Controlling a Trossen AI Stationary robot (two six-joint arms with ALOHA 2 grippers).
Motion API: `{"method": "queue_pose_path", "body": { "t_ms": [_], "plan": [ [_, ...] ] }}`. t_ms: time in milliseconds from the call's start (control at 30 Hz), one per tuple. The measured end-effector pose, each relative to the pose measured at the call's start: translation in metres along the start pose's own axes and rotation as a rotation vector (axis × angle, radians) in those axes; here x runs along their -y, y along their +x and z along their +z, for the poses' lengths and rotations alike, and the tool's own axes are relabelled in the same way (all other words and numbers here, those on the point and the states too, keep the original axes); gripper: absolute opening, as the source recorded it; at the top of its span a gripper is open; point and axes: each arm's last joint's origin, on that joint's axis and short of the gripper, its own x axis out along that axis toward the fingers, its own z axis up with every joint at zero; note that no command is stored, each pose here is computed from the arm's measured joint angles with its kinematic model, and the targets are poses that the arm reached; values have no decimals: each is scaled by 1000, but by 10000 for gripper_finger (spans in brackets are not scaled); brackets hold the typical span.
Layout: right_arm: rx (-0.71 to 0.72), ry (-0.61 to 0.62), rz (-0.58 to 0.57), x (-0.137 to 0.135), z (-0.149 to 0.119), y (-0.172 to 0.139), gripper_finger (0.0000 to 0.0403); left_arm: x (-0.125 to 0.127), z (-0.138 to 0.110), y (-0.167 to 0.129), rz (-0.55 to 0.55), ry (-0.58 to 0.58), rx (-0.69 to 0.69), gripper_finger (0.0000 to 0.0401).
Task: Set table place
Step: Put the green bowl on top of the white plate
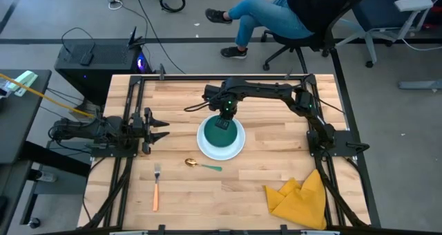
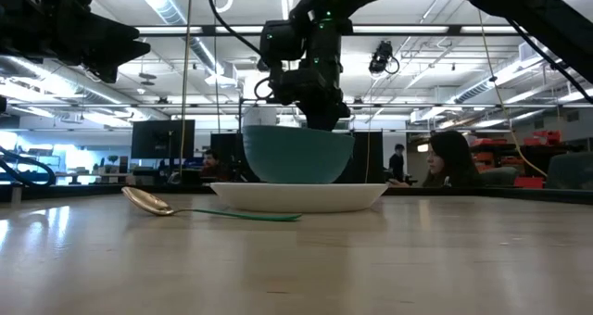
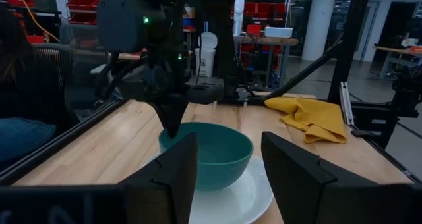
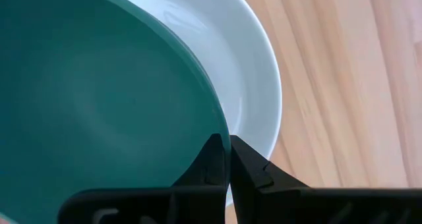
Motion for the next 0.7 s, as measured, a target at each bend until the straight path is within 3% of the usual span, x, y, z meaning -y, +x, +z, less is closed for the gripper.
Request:
{"method": "queue_pose_path", "body": {
  "t_ms": [700],
  "plan": [
    [-19, -32, 11, 1, 0, 7, 5, 0, 0, 0, 0, 0, 0, 173]
  ]
}}
